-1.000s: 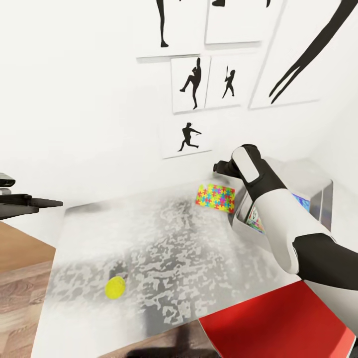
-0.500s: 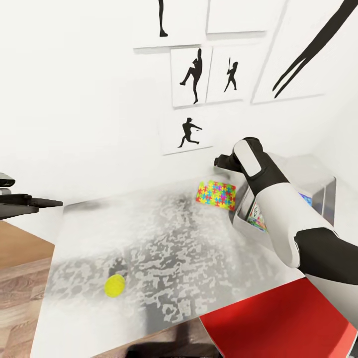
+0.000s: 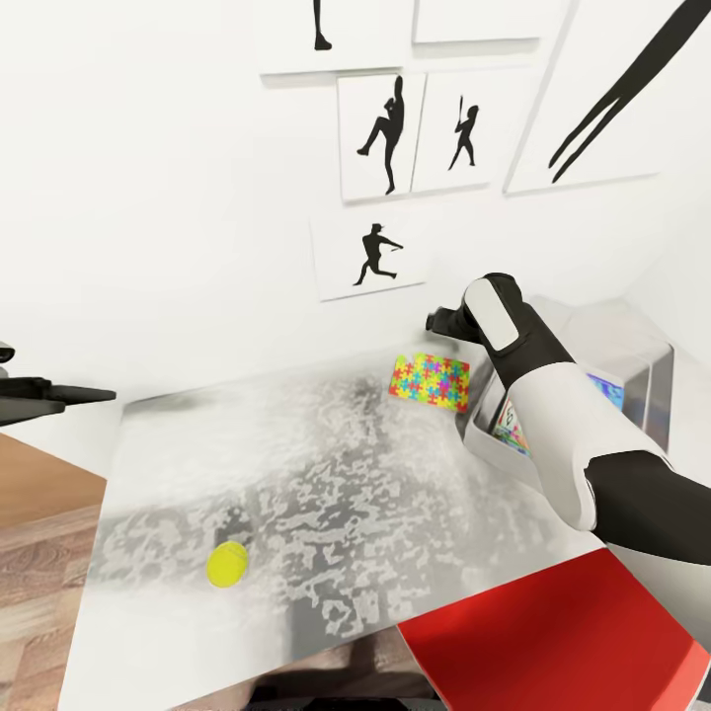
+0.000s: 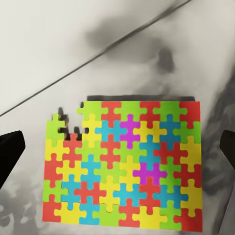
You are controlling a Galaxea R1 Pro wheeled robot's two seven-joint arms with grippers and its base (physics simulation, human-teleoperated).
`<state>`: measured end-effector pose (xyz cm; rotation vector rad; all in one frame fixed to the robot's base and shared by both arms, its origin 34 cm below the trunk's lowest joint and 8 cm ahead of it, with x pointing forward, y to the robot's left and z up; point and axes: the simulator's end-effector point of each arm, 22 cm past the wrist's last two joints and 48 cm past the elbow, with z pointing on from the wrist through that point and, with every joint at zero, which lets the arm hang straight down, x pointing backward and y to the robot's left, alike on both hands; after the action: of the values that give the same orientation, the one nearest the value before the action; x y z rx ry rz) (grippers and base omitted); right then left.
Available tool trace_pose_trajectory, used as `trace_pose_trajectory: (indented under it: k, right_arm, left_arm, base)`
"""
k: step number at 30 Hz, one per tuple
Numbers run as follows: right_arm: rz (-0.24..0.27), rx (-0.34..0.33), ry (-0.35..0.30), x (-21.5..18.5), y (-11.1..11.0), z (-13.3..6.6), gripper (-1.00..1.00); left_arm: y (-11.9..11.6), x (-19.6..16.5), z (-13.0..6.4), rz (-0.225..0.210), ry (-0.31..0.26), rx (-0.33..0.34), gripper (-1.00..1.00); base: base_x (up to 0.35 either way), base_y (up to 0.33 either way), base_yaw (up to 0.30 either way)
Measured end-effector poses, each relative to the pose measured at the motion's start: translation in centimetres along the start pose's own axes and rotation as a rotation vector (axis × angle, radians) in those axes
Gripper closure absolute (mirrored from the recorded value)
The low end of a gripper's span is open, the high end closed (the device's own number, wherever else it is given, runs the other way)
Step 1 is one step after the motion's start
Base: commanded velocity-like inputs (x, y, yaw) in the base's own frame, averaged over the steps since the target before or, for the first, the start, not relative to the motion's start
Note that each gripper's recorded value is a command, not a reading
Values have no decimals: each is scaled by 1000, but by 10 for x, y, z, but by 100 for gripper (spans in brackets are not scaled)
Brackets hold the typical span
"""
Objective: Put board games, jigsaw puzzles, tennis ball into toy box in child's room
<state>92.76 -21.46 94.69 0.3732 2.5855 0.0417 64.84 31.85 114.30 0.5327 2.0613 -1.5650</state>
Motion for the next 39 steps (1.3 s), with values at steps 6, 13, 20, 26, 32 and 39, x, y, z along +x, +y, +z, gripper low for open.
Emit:
trace_pose_trajectory:
  k: [6,13,20,26,32,39]
  right_arm:
    - [0,3,10,4,-1,7,-100]
    - [0,7,20,9,-3,14,-100]
    - [1,11,28,13,-5,21,-100]
    - [0,13,32,13,-5,26,-100]
    - [0,15,38,16,-6,32,-100]
    - [0,14,35,13,-5,35,-100]
  left_arm:
    - [4,0,0,-5,-3,-1,-100]
    - [9,1,0,-13,-3,-3,-100]
    - [12,-4,-5,-3,-24,-13,-100]
    - [17,-4,-6,-6,-28,-16,-100]
    - [21,-2,-5,-14,-27,-17,-100]
    - [27,0,-3,-25,-24,-17,-100]
  base:
    - [0,0,0]
    - [0,0,0]
    - [0,0,0]
    - [0,0,0]
    - [0,0,0]
    - [0,0,0]
